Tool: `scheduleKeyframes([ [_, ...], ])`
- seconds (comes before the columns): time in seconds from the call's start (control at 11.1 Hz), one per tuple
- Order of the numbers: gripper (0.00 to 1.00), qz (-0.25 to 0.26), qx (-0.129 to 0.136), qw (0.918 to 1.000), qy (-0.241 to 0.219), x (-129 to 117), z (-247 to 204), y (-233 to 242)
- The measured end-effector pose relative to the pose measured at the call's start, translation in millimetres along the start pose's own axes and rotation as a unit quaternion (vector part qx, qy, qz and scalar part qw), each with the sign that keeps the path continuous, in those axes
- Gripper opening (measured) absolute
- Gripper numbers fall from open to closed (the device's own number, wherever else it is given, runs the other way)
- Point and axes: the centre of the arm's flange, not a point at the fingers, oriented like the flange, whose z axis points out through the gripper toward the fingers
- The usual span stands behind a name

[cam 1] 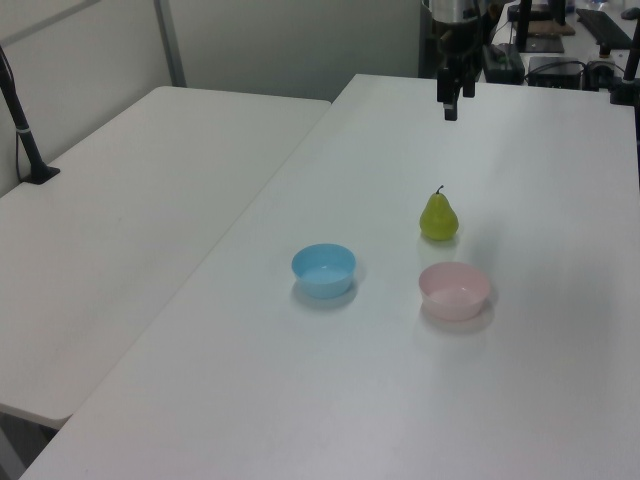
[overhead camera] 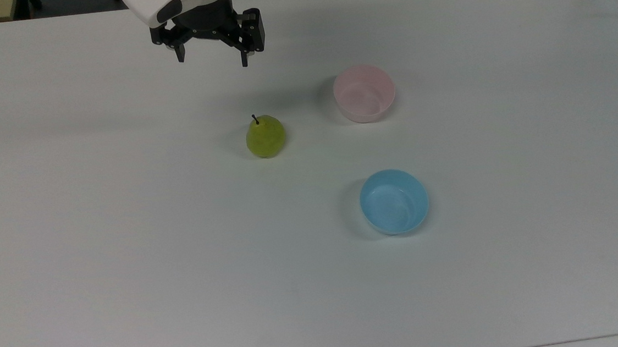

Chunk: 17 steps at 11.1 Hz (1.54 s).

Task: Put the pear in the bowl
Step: 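Move the open gripper toward the green pear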

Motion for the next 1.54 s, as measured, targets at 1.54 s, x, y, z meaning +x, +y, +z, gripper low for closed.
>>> scheduleKeyframes([
  [1.54,1.0,-0.045,0.0,0.9968,-0.066,5,46,22],
])
